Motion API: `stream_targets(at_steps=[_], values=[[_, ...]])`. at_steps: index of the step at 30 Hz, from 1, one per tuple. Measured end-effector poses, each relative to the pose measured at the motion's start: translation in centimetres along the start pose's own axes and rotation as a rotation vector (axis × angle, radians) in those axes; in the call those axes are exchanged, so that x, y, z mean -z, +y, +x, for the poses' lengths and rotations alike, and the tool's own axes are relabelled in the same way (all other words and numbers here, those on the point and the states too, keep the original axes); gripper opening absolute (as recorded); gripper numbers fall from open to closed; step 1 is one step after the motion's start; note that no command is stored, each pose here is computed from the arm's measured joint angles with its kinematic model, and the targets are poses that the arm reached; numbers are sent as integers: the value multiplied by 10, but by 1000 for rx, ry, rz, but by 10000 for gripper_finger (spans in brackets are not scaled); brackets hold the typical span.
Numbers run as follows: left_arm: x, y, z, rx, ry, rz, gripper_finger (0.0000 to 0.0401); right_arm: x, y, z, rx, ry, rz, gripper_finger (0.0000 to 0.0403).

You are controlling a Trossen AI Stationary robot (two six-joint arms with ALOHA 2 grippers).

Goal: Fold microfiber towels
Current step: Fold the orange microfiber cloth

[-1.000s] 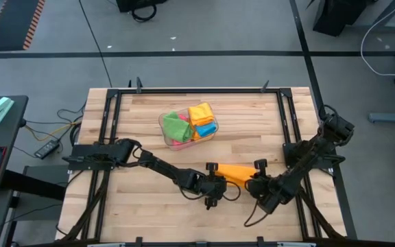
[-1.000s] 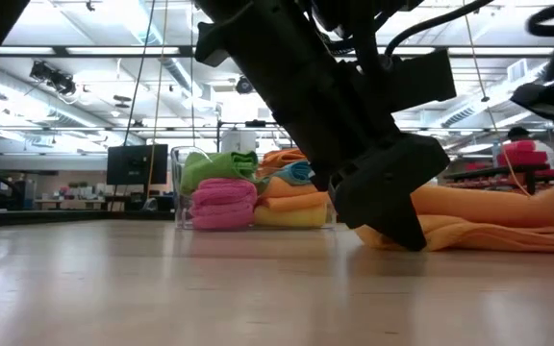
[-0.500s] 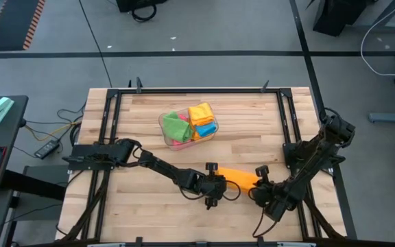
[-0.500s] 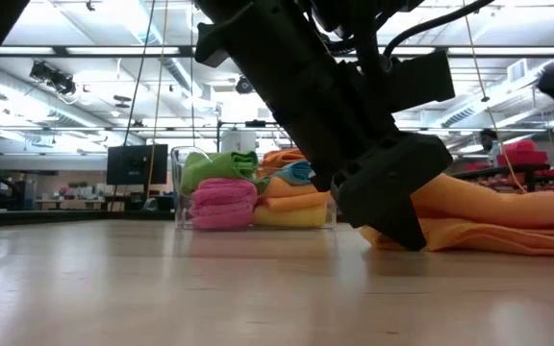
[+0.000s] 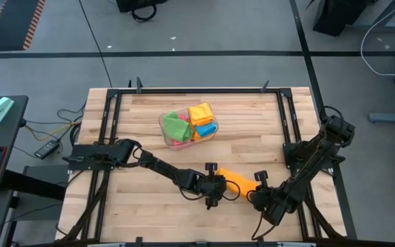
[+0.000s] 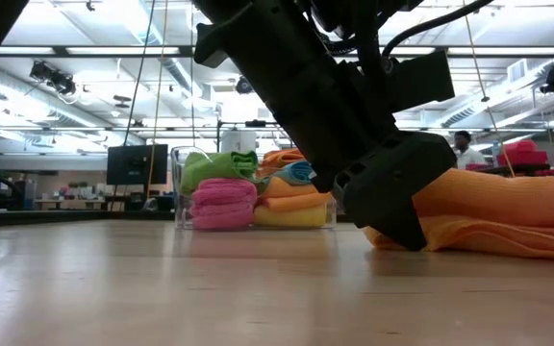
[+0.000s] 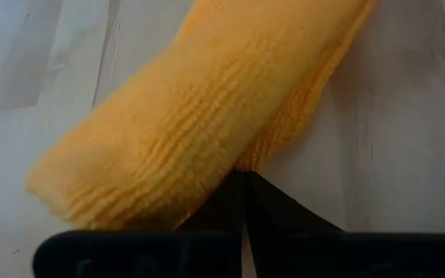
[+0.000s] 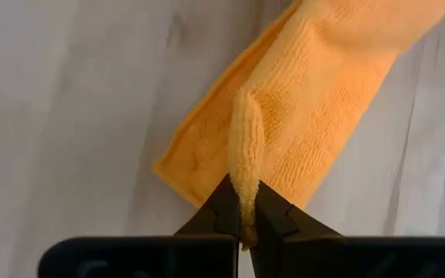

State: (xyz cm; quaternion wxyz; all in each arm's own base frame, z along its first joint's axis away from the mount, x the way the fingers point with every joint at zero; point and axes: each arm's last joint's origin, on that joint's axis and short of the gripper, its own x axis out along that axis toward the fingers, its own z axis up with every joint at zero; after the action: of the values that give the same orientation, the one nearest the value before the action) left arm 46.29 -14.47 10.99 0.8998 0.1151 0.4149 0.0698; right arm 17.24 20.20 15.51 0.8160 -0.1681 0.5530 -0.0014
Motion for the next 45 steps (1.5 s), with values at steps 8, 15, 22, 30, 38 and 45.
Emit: stream_targets(at_steps=[8,15,22,30,38,45], values=[[0,0,0,1,-1,-5,21,-7,8,4,-99,-105,21,13],[0,0,-1,4,-1,0,23,3,5,19,-113,-111,72,14],[-7,7,-19,50,25,77,36,13,1,31,-125,-106,106,14],[-31,3,-44,229,-121,64,29,14,0,34,-127,-116,108,14],[-44,3,-45,95,-266,-85,21,14,-1,34,-116,-122,106,14],[-27,17,-9,8,-181,-124,33,14,-1,35,-110,-126,107,14]])
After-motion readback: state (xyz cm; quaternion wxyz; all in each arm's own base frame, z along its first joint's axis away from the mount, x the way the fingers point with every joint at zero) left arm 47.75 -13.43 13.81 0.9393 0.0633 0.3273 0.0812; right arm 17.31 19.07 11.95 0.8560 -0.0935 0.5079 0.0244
